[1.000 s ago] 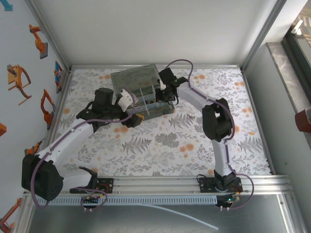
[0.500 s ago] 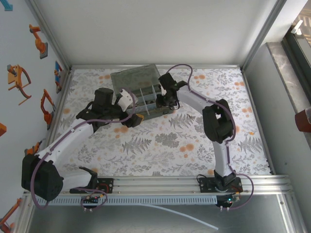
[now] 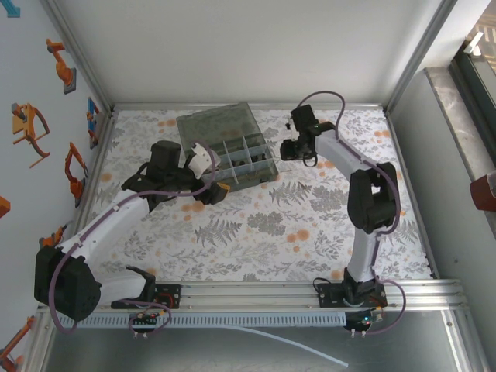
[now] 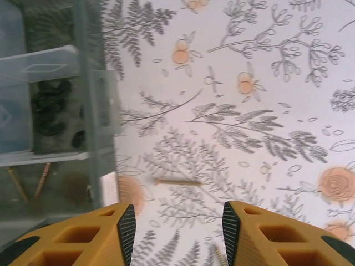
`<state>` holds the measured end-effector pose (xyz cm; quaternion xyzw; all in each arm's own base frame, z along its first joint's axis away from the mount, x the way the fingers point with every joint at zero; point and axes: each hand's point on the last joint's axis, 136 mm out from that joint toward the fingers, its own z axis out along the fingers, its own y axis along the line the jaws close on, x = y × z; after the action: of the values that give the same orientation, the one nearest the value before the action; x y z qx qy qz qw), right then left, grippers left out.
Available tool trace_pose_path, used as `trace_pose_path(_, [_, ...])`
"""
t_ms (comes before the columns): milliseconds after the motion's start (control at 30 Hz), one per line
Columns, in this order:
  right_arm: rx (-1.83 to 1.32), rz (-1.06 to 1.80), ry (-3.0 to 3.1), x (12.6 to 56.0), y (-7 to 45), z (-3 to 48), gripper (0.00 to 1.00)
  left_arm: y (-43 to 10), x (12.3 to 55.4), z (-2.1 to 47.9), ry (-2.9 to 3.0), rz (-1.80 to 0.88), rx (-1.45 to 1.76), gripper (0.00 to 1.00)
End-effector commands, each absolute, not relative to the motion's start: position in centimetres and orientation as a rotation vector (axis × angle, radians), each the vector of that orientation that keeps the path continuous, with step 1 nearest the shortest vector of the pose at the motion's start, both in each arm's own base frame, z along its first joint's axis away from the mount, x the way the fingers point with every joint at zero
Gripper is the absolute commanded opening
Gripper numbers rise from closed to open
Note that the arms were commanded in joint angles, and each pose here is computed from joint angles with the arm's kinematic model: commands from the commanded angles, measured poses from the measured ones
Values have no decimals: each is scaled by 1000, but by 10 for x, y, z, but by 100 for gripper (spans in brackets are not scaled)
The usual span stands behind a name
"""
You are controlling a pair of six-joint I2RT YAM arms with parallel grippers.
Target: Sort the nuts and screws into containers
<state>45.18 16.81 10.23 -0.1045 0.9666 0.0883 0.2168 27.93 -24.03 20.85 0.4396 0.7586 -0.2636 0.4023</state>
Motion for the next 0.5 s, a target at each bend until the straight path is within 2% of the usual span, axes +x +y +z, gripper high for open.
trace_pose_path(0, [-529,407,2669,458,182,83,45,-243,273,209,1892,-711,1130,97])
trace_pose_path(300, [-510,620,2738,480,205,44,48,-243,273,204,1907,-712,1134,97])
trace_pose_path(467, [-460,647,2816,458,201,28,47,-244,272,206,1903,-724,1136,97])
